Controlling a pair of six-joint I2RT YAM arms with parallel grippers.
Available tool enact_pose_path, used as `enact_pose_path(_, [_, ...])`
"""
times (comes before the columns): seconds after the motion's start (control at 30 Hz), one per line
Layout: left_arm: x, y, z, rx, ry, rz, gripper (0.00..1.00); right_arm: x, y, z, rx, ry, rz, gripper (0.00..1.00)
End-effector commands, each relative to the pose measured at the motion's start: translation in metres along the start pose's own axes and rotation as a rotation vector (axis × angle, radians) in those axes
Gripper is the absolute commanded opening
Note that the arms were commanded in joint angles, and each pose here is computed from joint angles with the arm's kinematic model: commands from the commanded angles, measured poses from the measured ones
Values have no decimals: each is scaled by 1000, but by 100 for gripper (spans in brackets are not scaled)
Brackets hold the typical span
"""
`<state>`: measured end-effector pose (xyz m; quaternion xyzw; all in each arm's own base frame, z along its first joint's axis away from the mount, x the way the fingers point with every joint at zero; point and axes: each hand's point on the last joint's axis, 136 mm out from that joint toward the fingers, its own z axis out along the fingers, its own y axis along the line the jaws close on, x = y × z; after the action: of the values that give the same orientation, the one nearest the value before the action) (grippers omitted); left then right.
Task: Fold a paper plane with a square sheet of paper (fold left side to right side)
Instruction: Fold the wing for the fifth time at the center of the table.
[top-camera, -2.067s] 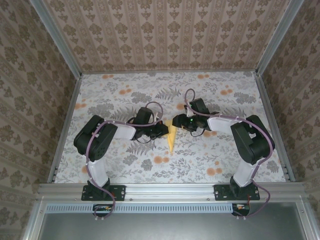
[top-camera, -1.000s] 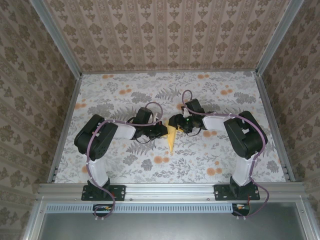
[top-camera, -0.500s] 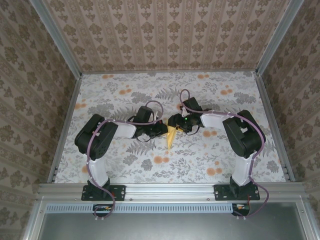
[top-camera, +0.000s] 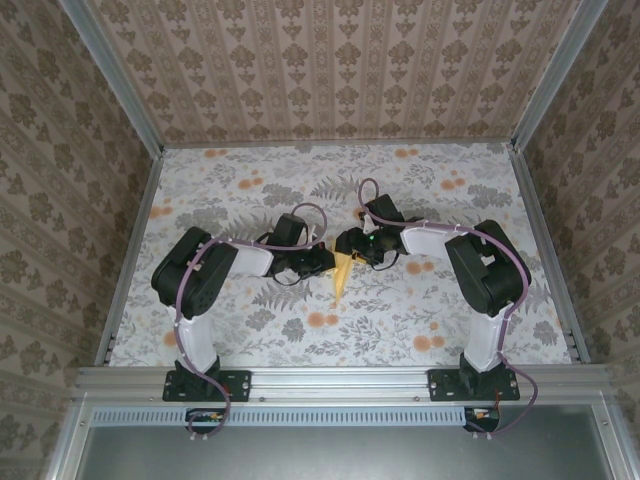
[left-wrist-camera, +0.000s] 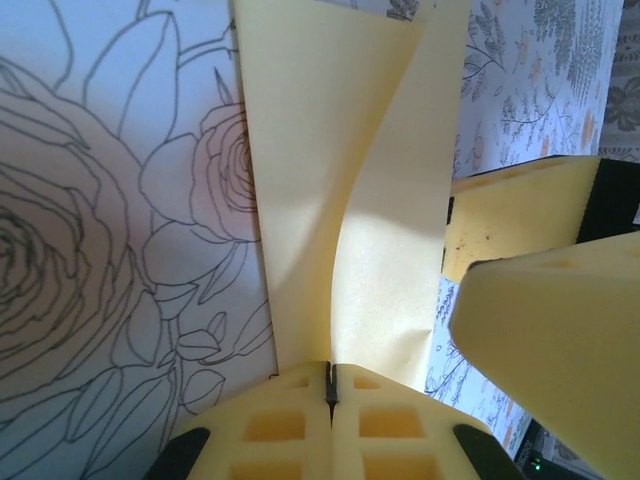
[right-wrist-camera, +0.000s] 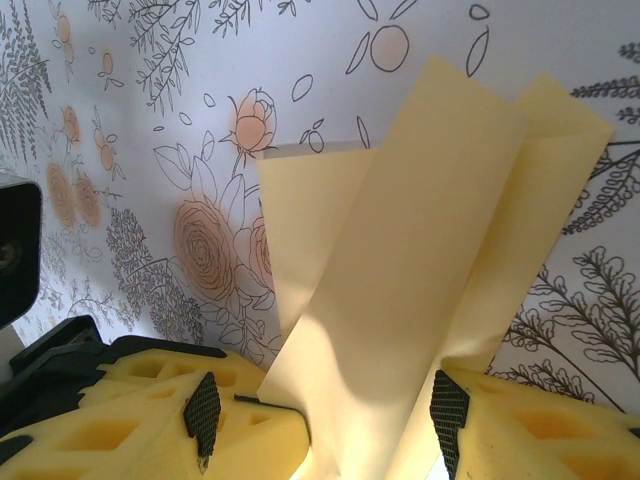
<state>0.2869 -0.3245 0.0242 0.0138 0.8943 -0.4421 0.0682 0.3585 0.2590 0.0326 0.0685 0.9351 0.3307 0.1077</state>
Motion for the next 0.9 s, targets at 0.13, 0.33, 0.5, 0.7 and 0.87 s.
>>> enact_pose_path(0.13, [1,18,4,-55,12,2,1,-3,6,-12,-1,-27,-35,63])
enact_pose_path(0.33, [2,21,5,-66,14,2,1,-10,9,-37,20,-90,-58,62])
enact_pose_path(0.5, [2,23,5,-73,14,5,1,-10,12,-35,1,-87,-55,53])
enact_pose_path(0.7, [3,25,4,-89,16,3,1,-14,24,-20,-41,-63,-57,48])
enact_pose_path(0.87, [3,28,4,-102,19,2,1,-11,13,-10,-12,-42,-47,48])
